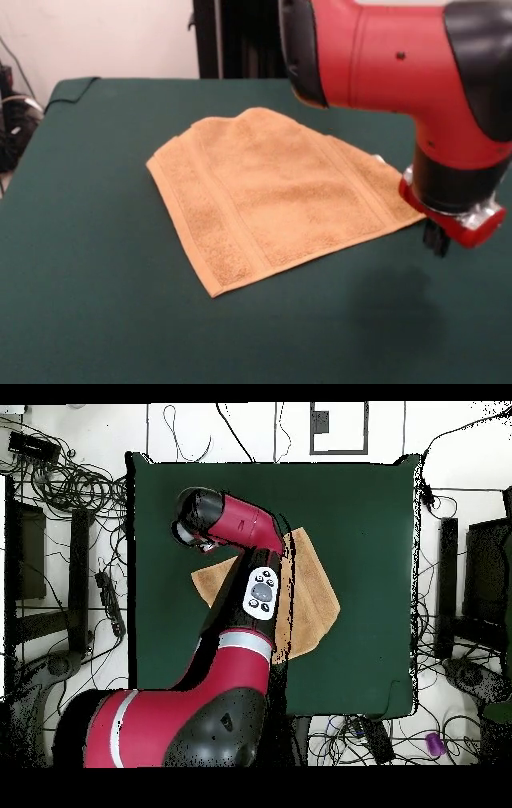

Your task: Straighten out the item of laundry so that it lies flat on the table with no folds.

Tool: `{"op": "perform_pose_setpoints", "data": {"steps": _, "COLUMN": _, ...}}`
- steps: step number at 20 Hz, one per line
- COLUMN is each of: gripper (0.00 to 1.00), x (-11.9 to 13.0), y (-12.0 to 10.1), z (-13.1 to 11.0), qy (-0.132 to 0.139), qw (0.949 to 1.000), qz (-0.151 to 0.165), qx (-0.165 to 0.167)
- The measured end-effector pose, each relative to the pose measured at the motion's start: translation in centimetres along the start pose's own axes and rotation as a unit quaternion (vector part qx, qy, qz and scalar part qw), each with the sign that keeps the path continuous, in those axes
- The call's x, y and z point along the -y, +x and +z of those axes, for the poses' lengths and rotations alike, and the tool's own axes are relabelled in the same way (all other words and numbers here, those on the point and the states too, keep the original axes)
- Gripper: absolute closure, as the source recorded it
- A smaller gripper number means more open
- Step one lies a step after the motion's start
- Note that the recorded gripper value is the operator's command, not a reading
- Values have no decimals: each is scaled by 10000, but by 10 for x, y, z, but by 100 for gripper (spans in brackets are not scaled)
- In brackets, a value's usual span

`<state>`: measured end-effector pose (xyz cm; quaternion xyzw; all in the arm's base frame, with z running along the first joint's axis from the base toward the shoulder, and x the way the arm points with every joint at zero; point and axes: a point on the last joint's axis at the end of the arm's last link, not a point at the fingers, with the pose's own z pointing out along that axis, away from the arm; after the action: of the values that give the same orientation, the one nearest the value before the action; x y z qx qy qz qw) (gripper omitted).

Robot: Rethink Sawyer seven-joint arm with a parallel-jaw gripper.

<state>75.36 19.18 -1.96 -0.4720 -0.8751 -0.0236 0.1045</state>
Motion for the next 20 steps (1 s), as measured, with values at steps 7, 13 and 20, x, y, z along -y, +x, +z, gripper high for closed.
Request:
{"op": "perform_pose_setpoints", "data": {"steps": 7, "gripper": 100, "x": 46, "y": -57, "z": -62, "qy": 534, "qw": 9984, "qz": -90, "qx": 182}}
{"op": "perform_pose_setpoints", "data": {"steps": 13, "gripper": 100, "x": 108, "y": -120, "z": -124, "qy": 1179, "qw": 9930, "qz": -29, "qx": 87}}
{"op": "perform_pose_setpoints", "data": {"steps": 20, "gripper": 100, "x": 156, "y": -175, "z": -171, "qy": 1526, "qw": 9879, "qz": -180, "qx": 190}}
